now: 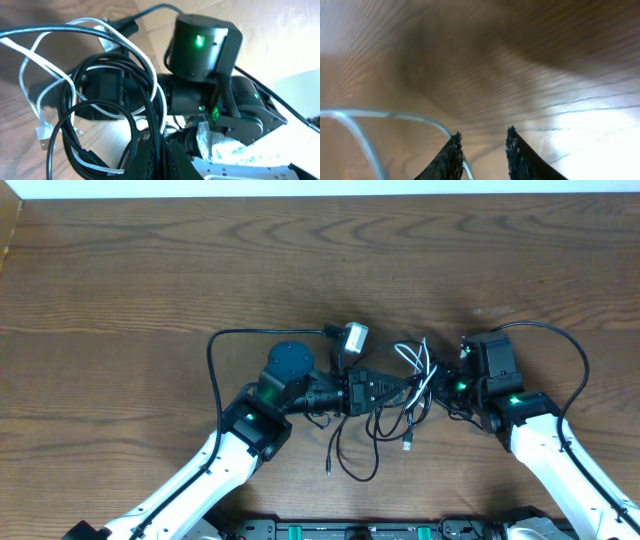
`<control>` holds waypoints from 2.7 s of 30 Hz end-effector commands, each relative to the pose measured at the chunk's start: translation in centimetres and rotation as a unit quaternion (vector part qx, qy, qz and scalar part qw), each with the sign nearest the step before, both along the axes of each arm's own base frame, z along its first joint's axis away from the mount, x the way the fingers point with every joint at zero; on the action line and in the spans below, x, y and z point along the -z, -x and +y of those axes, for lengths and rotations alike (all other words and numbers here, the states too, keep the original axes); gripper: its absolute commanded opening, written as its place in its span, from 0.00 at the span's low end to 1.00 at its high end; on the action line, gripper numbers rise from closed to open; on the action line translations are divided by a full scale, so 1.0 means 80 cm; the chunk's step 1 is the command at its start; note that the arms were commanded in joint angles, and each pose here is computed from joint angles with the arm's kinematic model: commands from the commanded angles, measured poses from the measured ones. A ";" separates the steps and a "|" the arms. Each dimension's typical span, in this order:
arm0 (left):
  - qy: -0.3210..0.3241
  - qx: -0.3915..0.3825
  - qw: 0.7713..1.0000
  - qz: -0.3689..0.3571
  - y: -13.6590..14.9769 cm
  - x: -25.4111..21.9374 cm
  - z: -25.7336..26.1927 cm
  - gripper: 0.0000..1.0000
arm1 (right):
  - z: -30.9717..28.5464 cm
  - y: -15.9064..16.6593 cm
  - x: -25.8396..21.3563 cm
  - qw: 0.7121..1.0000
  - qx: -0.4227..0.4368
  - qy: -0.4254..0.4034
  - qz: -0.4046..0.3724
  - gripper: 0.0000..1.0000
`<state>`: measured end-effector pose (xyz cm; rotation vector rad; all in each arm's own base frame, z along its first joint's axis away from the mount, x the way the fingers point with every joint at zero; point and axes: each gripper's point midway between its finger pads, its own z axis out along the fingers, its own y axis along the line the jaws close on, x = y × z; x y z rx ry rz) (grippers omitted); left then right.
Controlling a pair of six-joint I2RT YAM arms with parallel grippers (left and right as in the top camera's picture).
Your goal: Untangle cables
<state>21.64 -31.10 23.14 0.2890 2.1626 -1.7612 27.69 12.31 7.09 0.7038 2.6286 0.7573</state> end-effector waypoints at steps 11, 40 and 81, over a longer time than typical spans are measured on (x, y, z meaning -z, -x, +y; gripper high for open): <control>0.063 0.206 0.969 -0.123 0.081 -0.034 0.002 0.08 | -0.095 -0.020 0.013 0.988 0.106 0.113 -0.007 0.32; -0.168 0.059 0.951 -0.253 -0.001 0.077 0.026 0.08 | 0.007 0.019 -0.114 0.928 -0.207 -0.270 -0.153 0.31; -0.111 0.010 0.976 -0.188 -0.020 0.046 0.026 0.08 | 0.010 0.051 -0.050 0.956 -0.001 -0.266 0.128 0.44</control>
